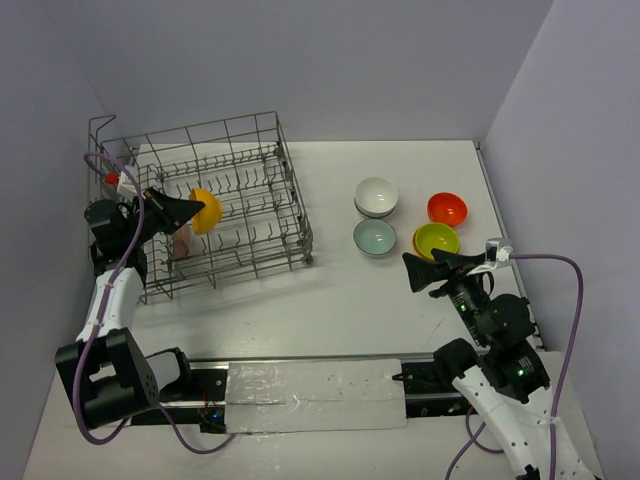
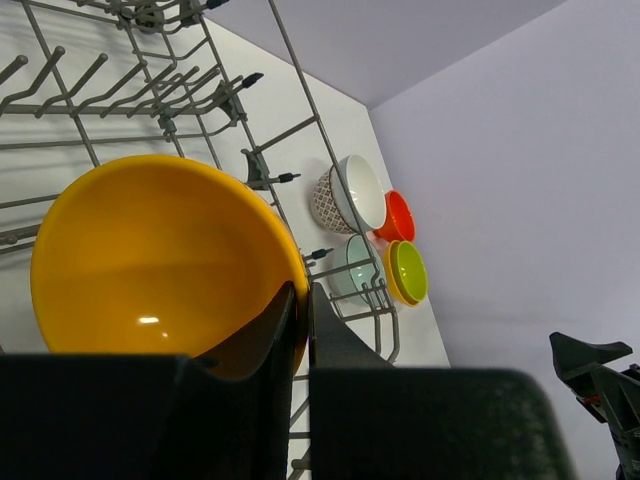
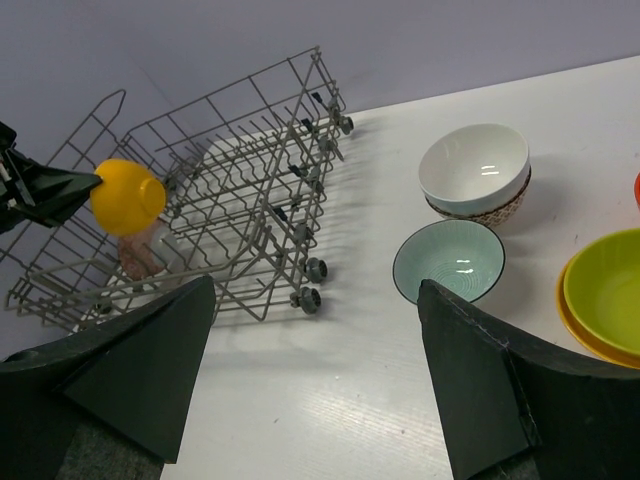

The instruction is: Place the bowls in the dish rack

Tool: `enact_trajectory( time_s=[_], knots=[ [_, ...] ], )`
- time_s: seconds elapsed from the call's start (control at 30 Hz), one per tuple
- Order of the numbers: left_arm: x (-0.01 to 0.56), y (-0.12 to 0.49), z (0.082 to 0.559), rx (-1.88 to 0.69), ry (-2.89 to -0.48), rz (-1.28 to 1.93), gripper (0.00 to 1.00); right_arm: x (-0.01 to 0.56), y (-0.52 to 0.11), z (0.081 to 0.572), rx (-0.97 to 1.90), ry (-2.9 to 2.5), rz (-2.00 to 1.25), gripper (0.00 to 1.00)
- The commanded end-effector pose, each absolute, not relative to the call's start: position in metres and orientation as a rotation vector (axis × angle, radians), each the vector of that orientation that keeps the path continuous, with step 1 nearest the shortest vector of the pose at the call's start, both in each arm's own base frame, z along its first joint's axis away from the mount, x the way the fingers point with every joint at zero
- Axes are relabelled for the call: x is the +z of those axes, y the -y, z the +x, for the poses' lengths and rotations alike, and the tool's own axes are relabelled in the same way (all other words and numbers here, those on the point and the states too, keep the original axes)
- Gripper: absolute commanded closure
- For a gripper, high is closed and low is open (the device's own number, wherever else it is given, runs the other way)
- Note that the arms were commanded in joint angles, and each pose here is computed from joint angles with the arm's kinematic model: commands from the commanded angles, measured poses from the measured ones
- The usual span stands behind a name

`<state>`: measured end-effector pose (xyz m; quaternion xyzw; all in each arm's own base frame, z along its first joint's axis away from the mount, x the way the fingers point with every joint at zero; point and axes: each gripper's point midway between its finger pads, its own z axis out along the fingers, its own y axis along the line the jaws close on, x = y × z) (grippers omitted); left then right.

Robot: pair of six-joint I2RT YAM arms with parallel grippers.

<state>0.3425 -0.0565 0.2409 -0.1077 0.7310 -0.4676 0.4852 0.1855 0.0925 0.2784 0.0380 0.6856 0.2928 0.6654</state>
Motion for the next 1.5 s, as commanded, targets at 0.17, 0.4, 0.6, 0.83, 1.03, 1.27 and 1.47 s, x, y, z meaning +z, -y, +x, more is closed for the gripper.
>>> enact_trajectory(
  time_s=[0.17, 0.4, 0.6, 0.83, 1.03, 1.27, 1.47],
  knots=[
    [0.233, 0.056, 0.341, -1.125, -1.772, -0.246, 1.00, 0.289, -0.096, 0.186, 0.678, -1.508, 0.059, 0.11],
    [0.216, 0.050, 0.344, -1.074, -1.818, -0.273, 1.00, 0.287, -0.096, 0.185, 0.684, -1.505, 0.062, 0.11],
    [0.218, 0.048, 0.345, -1.069, -1.814, -0.262, 1.00, 0.286, -0.097, 0.185, 0.687, -1.509, 0.060, 0.11],
    [0.230, 0.046, 0.345, -1.056, -1.801, -0.232, 1.00, 0.286, -0.098, 0.184, 0.689, -1.509, 0.055, 0.11],
    [0.245, 0.051, 0.341, -1.119, -1.754, -0.219, 1.00, 0.286, -0.099, 0.184, 0.694, -1.510, 0.046, 0.11],
    [0.262, 0.071, 0.341, -1.145, -1.726, -0.157, 1.00, 0.287, -0.102, 0.185, 0.697, -1.515, 0.031, 0.11],
    [0.256, 0.085, 0.349, -1.212, -1.720, -0.154, 1.00, 0.288, -0.102, 0.185, 0.695, -1.518, 0.028, 0.11]
  ],
)
